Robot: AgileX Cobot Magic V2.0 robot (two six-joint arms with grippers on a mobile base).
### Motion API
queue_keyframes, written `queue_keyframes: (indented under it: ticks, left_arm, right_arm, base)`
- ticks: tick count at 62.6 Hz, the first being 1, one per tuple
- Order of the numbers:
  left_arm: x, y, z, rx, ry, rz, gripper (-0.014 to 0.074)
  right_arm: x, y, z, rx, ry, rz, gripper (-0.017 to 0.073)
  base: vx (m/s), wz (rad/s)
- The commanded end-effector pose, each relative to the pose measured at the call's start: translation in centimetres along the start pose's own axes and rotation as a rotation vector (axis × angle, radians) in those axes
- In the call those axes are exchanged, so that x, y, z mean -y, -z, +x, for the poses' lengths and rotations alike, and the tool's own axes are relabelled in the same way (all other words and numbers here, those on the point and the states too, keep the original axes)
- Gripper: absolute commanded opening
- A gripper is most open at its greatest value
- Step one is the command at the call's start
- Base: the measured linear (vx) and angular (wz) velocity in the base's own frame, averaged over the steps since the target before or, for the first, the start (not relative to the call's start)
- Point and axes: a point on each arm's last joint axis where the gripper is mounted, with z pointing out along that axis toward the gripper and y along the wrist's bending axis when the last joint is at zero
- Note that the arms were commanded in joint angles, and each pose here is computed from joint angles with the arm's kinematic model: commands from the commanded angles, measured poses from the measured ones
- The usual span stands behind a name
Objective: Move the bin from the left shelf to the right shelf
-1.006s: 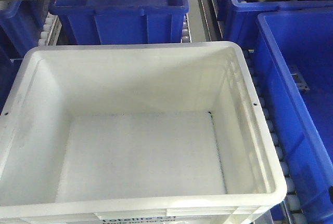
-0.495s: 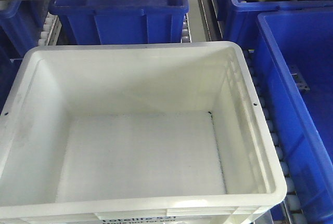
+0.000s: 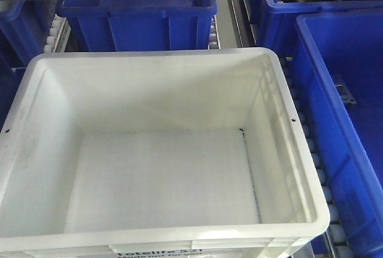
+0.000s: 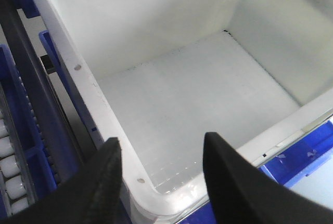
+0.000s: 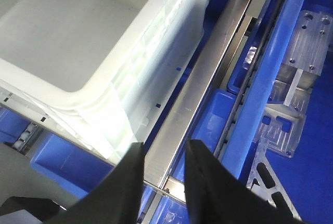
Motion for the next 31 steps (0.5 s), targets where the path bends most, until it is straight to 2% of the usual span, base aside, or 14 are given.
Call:
queue_keyframes:
  ticks: [1, 13, 31]
  left_arm:
    - [0.08, 0.20, -0.98, 0.063, 0.008, 0.007, 0.0251]
    - [0.08, 0.20, -0.98, 0.063, 0.008, 0.007, 0.0113]
    - [0.08, 0.20, -1.02, 0.068, 0.008, 0.006, 0.0023]
  right_arm:
    - [0.06, 0.38, -1.00, 0.064, 0.018, 0.003, 0.0093]
    - [0.06, 0.37, -0.90, 0.053, 0.035, 0.004, -0.0013]
    - [0.07, 0.37, -0.81, 0.043, 0.036, 0.004, -0.0009]
  base:
    - [0.00, 0.00]
    - [0.00, 0.00]
    - [0.00, 0.00]
